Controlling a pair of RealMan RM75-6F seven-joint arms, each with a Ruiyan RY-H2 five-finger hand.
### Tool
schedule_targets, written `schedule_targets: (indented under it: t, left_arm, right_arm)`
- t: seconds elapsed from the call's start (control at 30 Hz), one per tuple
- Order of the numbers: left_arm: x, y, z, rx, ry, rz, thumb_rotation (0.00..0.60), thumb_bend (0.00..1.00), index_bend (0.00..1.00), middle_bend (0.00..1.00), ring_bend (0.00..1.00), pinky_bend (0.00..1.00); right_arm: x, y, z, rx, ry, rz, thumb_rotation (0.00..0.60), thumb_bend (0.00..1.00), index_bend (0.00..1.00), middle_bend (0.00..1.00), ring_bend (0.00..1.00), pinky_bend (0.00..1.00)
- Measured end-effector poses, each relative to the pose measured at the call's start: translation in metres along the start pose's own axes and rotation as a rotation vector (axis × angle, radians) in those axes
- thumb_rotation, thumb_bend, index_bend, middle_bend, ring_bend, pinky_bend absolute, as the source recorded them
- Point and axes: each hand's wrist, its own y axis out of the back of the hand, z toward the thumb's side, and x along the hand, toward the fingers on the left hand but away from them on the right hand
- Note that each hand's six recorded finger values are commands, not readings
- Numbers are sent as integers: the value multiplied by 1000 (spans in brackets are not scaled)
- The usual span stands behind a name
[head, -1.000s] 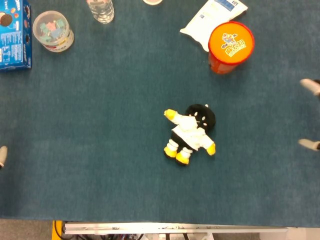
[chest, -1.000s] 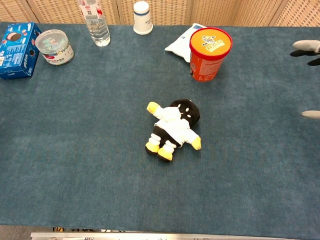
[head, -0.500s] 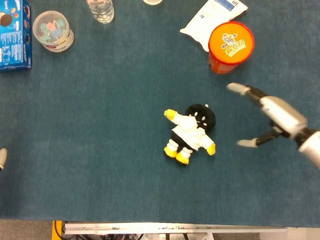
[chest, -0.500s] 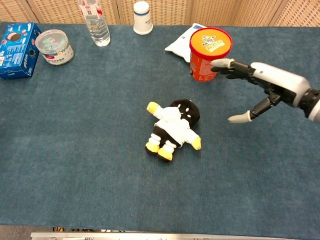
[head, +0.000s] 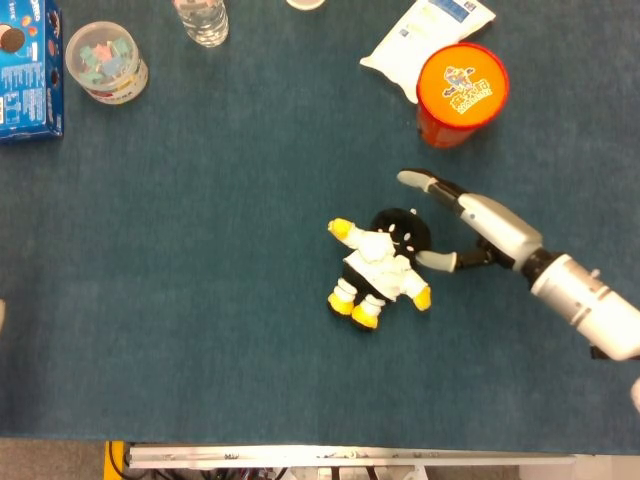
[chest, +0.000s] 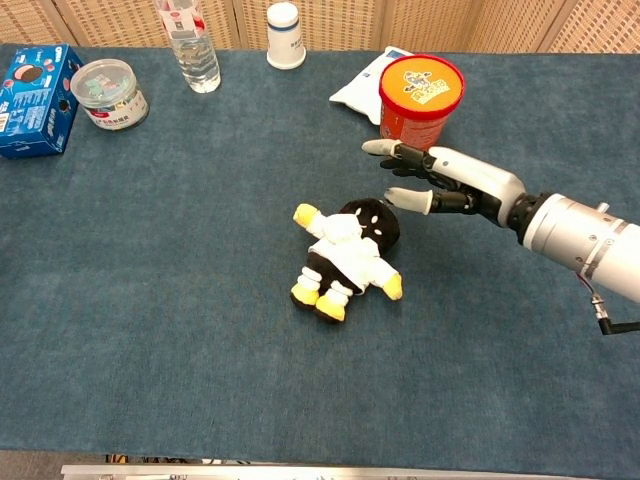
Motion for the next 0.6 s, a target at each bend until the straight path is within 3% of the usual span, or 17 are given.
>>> schedule_targets:
  t: [0.2, 0.6]
  left_arm:
    - [-1, 1, -2, -3, 4, 2, 600, 331, 125, 127, 129, 92]
    - [-3, 3, -8, -1, 15, 5, 600, 331, 125, 127, 129, 92]
  right_arm:
    - [-14, -11, -10, -40, -19, 34, 179, 0, 0, 0, 0, 0]
    - [-39, -36, -14, -12, -4, 94, 175, 0, 0, 0, 0, 0]
